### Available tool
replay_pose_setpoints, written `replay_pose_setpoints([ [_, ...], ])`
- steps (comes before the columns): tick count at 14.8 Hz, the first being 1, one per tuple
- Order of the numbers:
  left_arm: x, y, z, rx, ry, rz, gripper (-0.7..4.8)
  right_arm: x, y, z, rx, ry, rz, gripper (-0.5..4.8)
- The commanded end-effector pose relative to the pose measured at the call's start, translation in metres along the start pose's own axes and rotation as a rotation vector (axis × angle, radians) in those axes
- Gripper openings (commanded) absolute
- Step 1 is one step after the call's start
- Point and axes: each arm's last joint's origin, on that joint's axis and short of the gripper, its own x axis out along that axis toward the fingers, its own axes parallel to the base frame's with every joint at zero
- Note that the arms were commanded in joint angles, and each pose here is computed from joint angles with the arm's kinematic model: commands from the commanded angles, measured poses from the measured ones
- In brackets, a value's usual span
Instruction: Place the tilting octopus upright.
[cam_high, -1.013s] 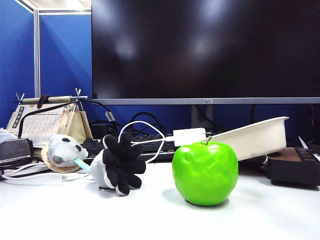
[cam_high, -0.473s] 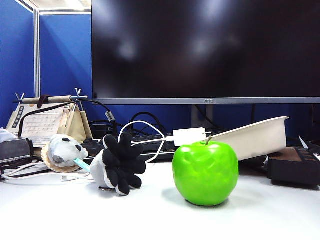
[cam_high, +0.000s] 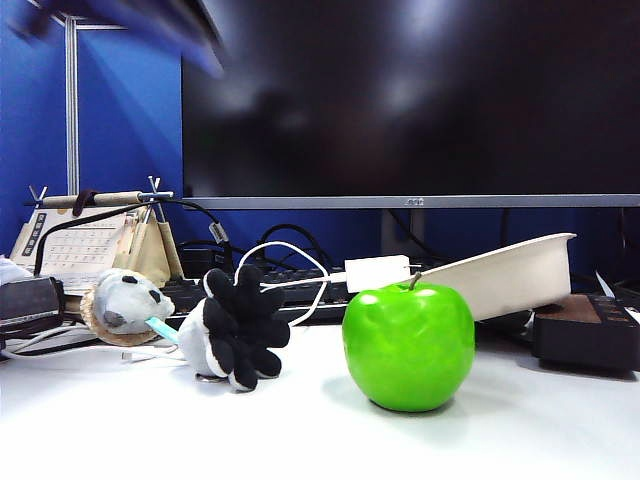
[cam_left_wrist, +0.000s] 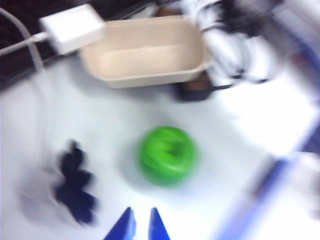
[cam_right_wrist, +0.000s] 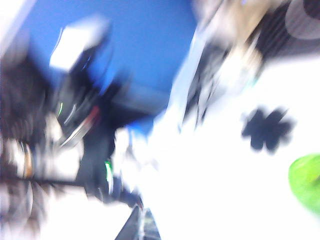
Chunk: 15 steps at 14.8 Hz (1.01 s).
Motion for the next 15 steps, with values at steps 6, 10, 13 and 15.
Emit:
replay_pose_setpoints([
  [6,0.053,0.014,-0.004,0.138,0.089,0.315,0.53,0.085,-0.008,-0.035,-0.500,0.298,-0.585,-0.01],
  [10,0.054,0.014,-0.002,0.138,0.065,0.309,0.53,0.113,-0.026,-0.033,-0.482,0.343,-0.653,-0.01],
  [13,0.054,0.014,-0.003,0.136,0.074,0.310,0.53,0.116,-0.028,-0.034,-0.479,0.365,-0.656,-0.01],
  [15,0.054,0.015,-0.007,0.133,0.115,0.306,0.53,0.117,-0.028,-0.034,-0.472,0.363,-0.642,-0.01],
])
